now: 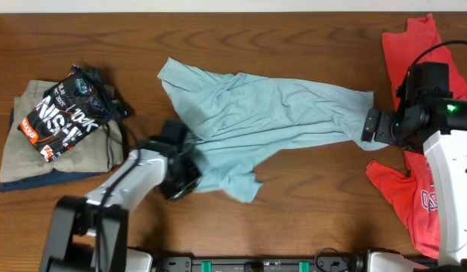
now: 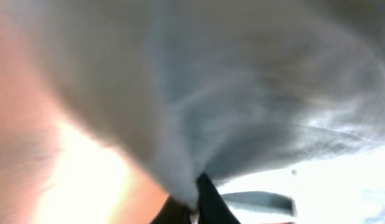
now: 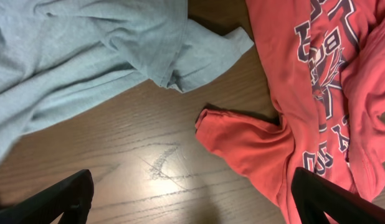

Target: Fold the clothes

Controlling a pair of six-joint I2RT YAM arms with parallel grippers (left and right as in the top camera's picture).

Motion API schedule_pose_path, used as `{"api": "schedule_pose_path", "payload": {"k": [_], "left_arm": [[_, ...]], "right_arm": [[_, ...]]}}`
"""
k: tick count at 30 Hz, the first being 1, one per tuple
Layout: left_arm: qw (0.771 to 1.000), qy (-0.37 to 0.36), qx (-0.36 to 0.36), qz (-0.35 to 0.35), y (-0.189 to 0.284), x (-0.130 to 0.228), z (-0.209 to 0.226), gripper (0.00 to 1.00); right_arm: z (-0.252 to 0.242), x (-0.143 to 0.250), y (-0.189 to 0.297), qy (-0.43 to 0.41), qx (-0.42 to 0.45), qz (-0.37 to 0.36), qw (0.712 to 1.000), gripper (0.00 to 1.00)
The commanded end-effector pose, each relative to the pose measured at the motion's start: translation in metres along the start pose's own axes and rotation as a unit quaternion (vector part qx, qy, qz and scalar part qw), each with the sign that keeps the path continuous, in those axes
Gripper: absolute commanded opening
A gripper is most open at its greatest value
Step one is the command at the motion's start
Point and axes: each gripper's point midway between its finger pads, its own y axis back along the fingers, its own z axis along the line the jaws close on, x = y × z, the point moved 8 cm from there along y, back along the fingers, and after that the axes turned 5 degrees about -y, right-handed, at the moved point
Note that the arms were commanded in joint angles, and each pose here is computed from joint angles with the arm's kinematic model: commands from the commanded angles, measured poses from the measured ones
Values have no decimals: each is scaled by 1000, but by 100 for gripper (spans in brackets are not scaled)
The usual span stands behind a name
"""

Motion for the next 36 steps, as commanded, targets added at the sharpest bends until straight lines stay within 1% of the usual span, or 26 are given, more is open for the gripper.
{"api": "schedule_pose_path", "payload": {"k": [1, 3, 6, 8, 9, 13, 14, 15, 16, 20, 24, 26, 29, 31, 32, 34, 36], "left_arm": [[998, -57, -2, -13, 32, -3, 19, 6], [999, -44, 2, -15, 50, -2, 33, 6], [998, -6, 22, -50, 74, -5, 53, 6], [996, 17, 36, -77, 84, -8, 61, 6], [995, 24, 40, -88, 88, -8, 64, 6], [993, 33, 45, -101, 93, -8, 68, 6], [993, 32, 45, -100, 93, -8, 68, 6], [994, 32, 45, -99, 92, -8, 68, 6], [994, 33, 44, -98, 92, -8, 68, 6], [994, 33, 44, -96, 91, -8, 68, 6], [994, 33, 44, -96, 91, -8, 68, 6], [994, 33, 44, -96, 91, -8, 68, 6], [994, 33, 44, -96, 91, -8, 68, 6], [994, 33, 44, -96, 91, -8, 68, 6], [994, 33, 44, -96, 91, -8, 68, 6], [994, 33, 44, -96, 91, -8, 68, 6], [994, 33, 44, -96, 91, -8, 68, 6]], "right_arm": [[-1, 3, -3, -3, -18, 3, 1000, 99], [1, 8, -11, -2, -29, 14, 999, 99], [5, 18, -30, -2, -49, 32, 998, 99], [7, 24, -43, -2, -59, 41, 997, 93], [7, 28, -50, -2, -60, 45, 997, 86], [5, 45, -76, -15, -54, 63, 996, 38], [4, 51, -83, -23, -52, 70, 996, 27], [4, 56, -89, -27, -51, 75, 996, 19], [4, 61, -94, -28, -54, 81, 995, 17], [3, 80, -120, -46, -64, 87, 993, 16], [3, 89, -142, -74, -71, 60, 993, 17], [-1, 90, -152, -79, -57, 35, 995, 17], [-19, 90, -159, -117, 24, -2, 993, 14], [-35, 88, -158, -150, 82, -22, 985, 13], [-43, 86, -157, -168, 108, -33, 979, 10], [-61, 83, -156, -208, 149, -51, 965, 9], [-82, 83, -153, -258, 196, -66, 944, 9]]}}
